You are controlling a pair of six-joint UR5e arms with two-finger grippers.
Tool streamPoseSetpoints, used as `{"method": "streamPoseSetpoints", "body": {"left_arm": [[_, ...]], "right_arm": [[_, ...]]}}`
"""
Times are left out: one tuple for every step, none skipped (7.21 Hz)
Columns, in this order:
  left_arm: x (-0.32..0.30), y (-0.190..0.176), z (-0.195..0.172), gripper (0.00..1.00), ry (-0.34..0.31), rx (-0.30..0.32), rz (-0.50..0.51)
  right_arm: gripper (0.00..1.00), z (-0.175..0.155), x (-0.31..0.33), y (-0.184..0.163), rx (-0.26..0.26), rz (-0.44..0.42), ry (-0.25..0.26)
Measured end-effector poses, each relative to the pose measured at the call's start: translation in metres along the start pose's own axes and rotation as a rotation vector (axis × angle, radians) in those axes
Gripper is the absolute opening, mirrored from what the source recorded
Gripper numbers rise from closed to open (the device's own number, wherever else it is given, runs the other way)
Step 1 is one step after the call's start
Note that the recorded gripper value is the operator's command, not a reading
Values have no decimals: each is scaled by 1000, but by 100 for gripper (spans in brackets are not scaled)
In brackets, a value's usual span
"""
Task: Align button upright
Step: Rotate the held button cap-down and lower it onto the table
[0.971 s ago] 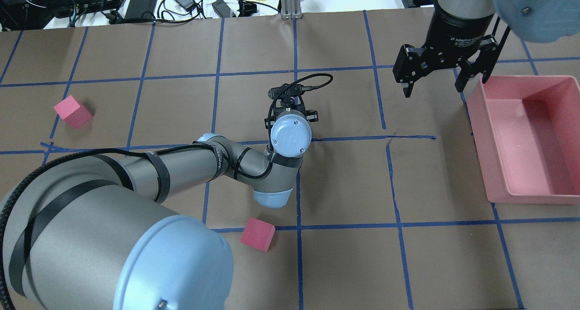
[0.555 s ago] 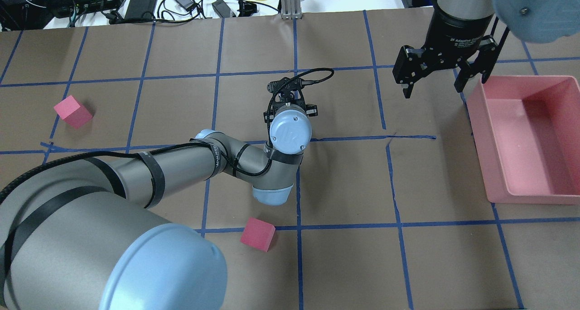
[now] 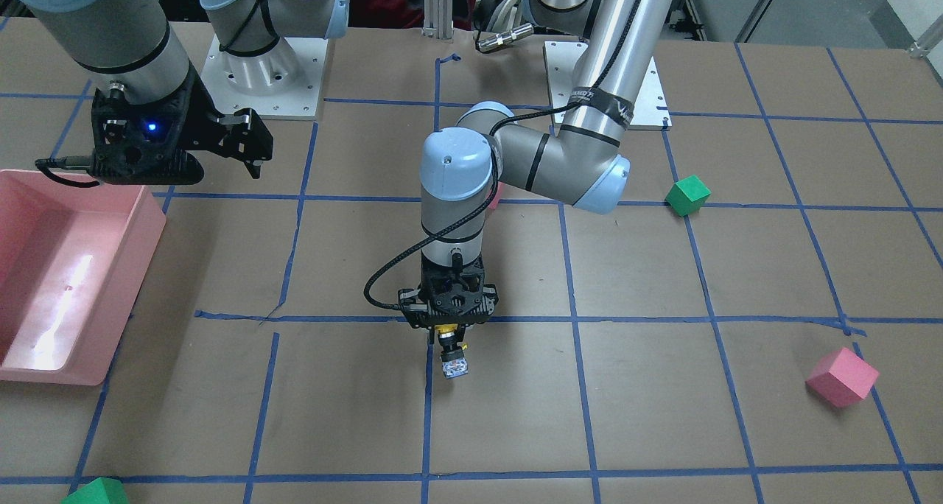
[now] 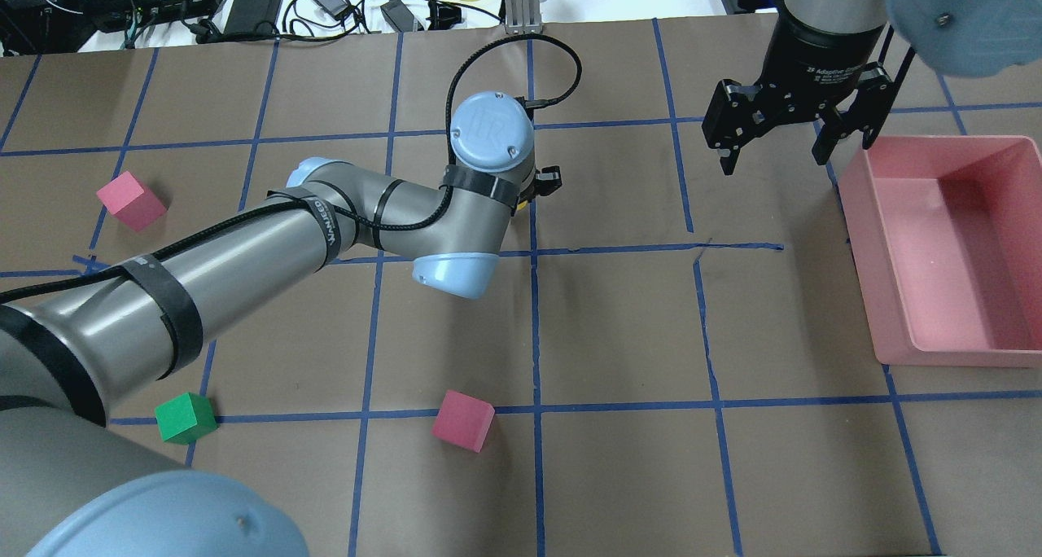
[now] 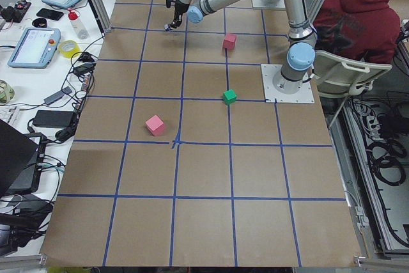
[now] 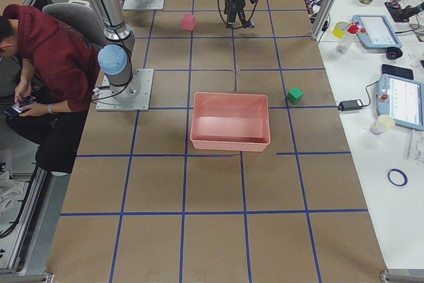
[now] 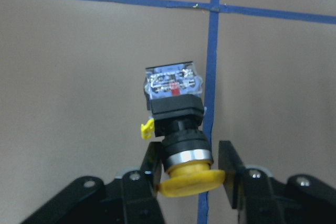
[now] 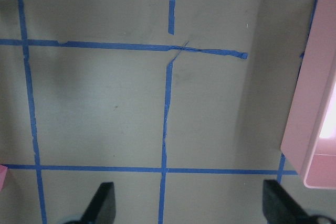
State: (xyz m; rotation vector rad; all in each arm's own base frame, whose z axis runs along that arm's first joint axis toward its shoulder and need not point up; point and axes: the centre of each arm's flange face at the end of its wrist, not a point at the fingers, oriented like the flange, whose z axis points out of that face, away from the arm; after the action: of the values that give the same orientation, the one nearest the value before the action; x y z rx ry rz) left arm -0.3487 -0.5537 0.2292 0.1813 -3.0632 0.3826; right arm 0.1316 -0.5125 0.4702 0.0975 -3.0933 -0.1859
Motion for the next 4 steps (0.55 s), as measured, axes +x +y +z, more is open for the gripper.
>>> {"method": "streamPoseSetpoints", "body": {"left_arm": [[0,-5,-4,0,11,-132,-50],[4,-12,-9,0,28,-245,-136],[9,-22,-13,0,49,-334,-217],[6,-37,-15,0,72,-411,-286]], "right_arm": [[100,0,0,0,1,-21,1],[100,-1,0,1,4,-39,1],[100,-3,-1,1,8,-48,-1],[100,-6,-3,2,13,-53,-2]]}}
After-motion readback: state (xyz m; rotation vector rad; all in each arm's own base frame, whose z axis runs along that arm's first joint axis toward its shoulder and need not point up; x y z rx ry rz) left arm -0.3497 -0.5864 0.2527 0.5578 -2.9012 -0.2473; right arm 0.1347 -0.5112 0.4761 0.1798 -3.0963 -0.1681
